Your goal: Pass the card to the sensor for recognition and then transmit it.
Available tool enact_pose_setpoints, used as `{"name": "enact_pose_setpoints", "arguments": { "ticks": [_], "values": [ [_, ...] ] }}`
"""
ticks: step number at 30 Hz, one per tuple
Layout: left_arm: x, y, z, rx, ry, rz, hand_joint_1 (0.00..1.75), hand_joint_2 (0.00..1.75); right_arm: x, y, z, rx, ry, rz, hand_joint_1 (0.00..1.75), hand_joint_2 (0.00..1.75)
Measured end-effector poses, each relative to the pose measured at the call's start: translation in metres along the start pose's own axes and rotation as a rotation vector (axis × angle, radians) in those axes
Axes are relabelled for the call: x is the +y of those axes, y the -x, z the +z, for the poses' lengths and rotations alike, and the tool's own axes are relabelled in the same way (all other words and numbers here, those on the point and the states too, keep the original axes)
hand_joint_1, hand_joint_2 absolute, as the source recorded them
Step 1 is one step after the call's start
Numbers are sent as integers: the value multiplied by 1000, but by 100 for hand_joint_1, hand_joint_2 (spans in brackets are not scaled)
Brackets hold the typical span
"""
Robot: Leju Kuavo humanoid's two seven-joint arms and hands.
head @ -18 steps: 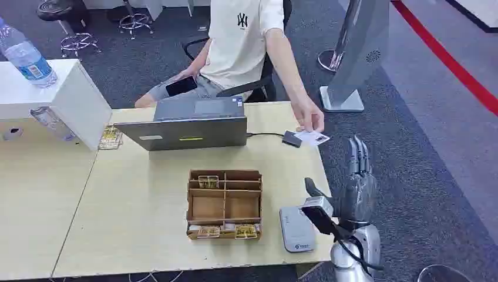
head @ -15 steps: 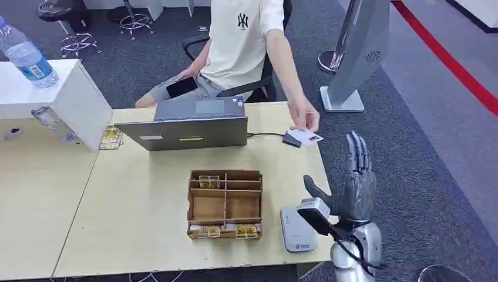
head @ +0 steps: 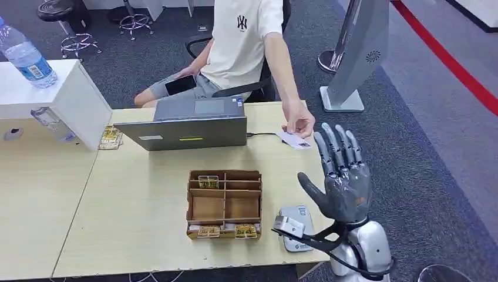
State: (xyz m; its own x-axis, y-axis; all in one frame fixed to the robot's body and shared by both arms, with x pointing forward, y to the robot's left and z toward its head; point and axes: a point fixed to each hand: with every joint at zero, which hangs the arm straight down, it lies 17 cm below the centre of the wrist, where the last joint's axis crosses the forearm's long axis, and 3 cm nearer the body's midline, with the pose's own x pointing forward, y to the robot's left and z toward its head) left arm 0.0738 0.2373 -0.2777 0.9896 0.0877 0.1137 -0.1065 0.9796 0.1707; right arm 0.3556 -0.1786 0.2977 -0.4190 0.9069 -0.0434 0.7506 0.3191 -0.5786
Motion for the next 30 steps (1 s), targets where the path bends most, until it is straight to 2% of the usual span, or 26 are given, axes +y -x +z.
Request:
{"name": "enact_pose_setpoints", "arguments": {
  "ticks": [7, 14, 17, 18, 19, 20, 21, 22, 27, 30],
  "values": [
    [-1, 0, 0, 2, 6, -5, 0, 0, 10, -7, 2, -46, -45, 41, 0, 175],
    [-2, 0, 0, 1, 6, -10, 0, 0, 37, 2, 10, 36, -120, 45, 0, 175],
    [-2, 0, 0, -1, 7, -11, 0, 0, 48, 8, 5, 107, -129, 29, 0, 175],
    [-2, 0, 0, -1, 8, -10, 0, 0, 50, 7, 4, 110, -131, 23, 24, 175],
    [-2, 0, 0, -1, 7, -11, 0, 0, 53, 5, 3, 106, -135, 18, 38, 175],
    [-2, 0, 0, -1, 7, -11, 0, 0, 55, 5, 3, 110, -139, 15, 38, 175],
    [-2, 0, 0, -2, 7, -10, 0, 0, 57, 5, 4, 116, -142, 12, 159, 175],
    [-2, 0, 0, -3, 7, -10, 0, 0, 58, 5, 4, 119, -144, 9, 166, 175],
    [-2, 0, 0, -3, 7, -10, 0, 0, 58, 5, 4, 119, -144, 9, 166, 175],
    [-2, 0, 0, -3, 7, -10, 0, 0, 60, 3, 4, 119, -149, 5, 175, 175]
  ]
}}
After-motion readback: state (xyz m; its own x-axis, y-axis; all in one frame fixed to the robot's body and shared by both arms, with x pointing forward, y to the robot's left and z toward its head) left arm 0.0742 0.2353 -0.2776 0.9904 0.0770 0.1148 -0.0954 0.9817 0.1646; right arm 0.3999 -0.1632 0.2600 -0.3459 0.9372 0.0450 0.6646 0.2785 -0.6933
